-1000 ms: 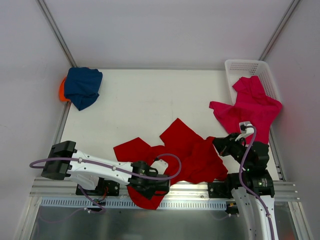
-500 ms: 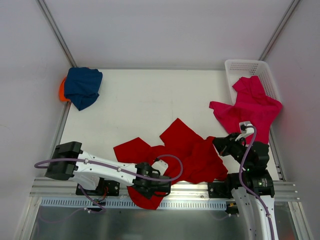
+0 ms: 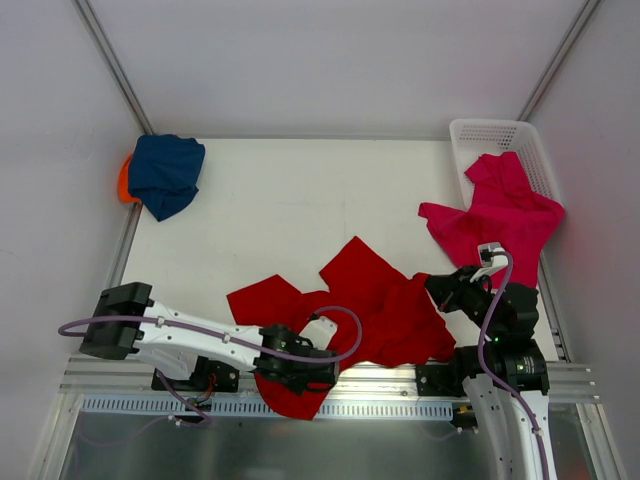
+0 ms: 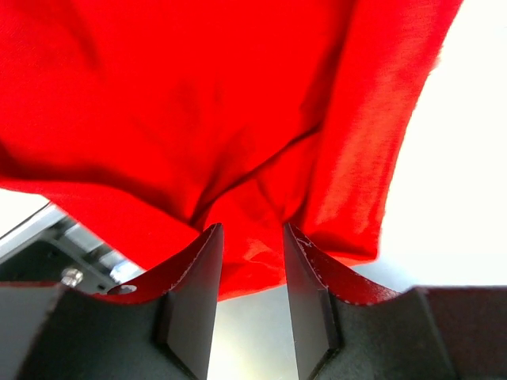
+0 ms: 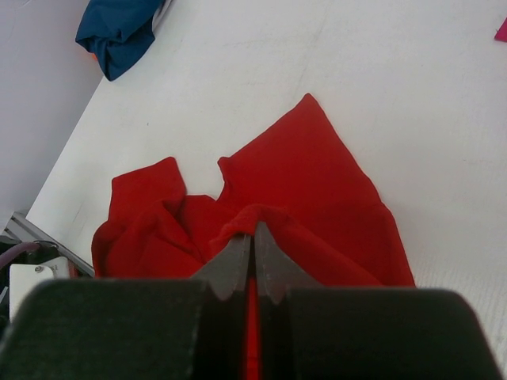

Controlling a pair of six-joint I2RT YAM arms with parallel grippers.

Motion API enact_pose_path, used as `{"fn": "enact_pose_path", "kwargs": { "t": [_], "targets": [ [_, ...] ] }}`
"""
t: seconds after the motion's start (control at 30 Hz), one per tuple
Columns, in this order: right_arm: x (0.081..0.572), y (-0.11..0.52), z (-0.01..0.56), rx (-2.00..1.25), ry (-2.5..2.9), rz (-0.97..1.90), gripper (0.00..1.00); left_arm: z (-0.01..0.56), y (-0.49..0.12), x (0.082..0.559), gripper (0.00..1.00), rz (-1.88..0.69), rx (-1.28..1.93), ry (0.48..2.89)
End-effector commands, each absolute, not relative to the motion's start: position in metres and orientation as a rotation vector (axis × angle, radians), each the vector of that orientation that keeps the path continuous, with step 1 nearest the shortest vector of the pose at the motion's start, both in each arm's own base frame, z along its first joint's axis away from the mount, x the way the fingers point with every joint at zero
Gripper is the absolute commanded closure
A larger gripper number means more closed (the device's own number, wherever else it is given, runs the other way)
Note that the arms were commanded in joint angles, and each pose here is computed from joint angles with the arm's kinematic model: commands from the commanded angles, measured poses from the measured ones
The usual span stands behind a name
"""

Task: Fold and stack the t-shirts
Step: Flatten out the tshirt

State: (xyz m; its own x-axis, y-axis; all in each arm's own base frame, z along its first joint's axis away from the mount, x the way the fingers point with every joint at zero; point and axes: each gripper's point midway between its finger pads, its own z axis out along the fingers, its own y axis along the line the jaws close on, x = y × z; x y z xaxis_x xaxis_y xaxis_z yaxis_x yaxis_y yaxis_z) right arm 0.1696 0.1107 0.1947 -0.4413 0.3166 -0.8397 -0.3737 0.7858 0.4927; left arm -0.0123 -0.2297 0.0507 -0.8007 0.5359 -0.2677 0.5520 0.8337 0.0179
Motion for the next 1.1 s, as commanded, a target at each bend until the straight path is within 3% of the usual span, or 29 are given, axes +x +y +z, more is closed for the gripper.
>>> {"fn": "enact_pose_path", "kwargs": {
  "t": [0.0, 1.07],
  "targets": [
    [0.172, 0.114, 0.201, -0.055, 1.843, 0.806, 0.99, 0.06, -0.247, -0.012, 0.63, -0.267, 0.838, 2.682],
    [0.171, 0.115, 0.2, -0.058, 1.844, 0.81, 1.0, 0.028, -0.231, -0.016, 0.64, -0.219, 0.786, 2.747]
  ]
}}
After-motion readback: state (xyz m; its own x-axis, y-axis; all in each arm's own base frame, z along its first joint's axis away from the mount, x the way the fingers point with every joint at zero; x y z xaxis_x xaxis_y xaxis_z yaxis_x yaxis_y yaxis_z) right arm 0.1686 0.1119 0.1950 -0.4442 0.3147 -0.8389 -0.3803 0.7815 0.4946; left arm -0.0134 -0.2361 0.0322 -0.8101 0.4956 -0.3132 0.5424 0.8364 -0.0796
